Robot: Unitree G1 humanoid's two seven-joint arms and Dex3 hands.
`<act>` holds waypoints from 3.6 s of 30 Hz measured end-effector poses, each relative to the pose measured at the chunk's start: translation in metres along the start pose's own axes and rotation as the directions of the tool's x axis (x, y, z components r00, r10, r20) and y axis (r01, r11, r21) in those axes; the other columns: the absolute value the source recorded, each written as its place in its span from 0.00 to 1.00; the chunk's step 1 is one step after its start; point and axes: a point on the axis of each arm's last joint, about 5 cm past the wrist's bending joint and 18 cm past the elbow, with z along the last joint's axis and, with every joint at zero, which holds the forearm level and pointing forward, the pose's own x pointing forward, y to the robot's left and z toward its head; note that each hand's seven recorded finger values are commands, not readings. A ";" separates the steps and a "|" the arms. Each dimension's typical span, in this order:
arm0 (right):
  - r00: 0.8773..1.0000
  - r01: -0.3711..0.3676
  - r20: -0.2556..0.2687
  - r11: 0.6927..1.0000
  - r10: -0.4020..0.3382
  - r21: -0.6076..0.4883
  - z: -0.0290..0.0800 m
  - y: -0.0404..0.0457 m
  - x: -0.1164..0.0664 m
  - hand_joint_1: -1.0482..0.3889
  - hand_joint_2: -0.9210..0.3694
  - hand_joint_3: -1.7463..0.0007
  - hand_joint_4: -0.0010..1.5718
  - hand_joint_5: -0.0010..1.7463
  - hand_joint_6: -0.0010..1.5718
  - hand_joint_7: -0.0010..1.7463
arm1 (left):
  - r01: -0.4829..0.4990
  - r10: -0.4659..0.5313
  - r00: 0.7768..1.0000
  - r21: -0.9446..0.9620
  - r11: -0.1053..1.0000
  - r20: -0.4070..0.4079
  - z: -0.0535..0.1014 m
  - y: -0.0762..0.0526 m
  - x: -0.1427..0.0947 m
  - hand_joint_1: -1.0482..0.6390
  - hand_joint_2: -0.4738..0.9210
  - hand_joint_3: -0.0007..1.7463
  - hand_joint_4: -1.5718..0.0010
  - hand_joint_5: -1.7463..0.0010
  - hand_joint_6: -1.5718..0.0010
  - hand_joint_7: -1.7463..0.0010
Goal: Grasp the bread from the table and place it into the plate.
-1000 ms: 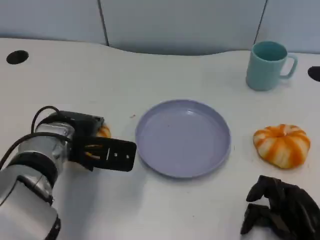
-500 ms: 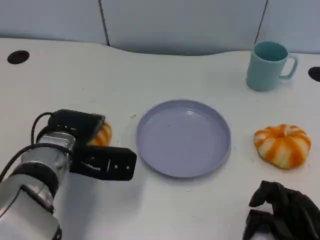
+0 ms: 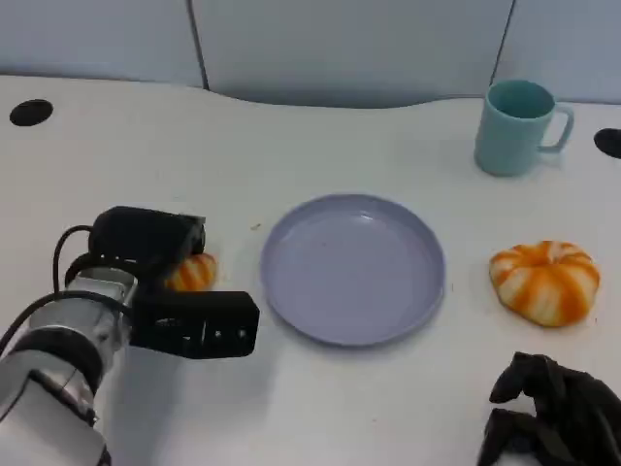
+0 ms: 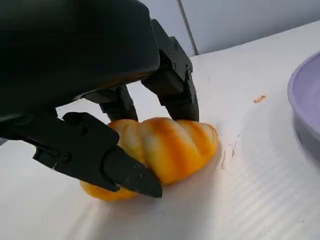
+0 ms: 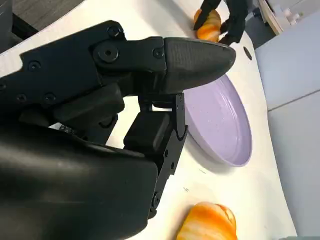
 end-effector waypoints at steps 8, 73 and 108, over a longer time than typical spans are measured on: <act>1.000 -0.027 0.012 1.000 0.027 -0.005 0.001 0.0017 0.008 0.43 0.00 0.74 0.76 0.66 0.69 0.63 | -0.096 0.097 0.994 -0.034 0.995 0.047 -0.005 -0.002 -0.004 0.50 0.99 0.17 0.51 0.00 0.65 0.01; 0.998 -0.050 0.027 0.998 0.051 -0.028 0.000 0.0042 0.019 0.43 0.00 0.72 0.75 0.65 0.70 0.61 | 0.031 0.114 0.782 -0.220 0.975 0.613 0.084 0.046 0.017 0.40 0.98 0.10 0.71 0.46 0.60 0.88; 0.997 -0.080 0.021 0.996 0.079 0.044 -0.001 0.0040 0.020 0.40 0.00 0.75 0.79 0.61 0.73 0.56 | 0.228 0.279 0.830 -0.750 0.621 0.483 0.032 0.028 -0.003 0.28 1.00 0.15 0.78 0.53 0.72 0.95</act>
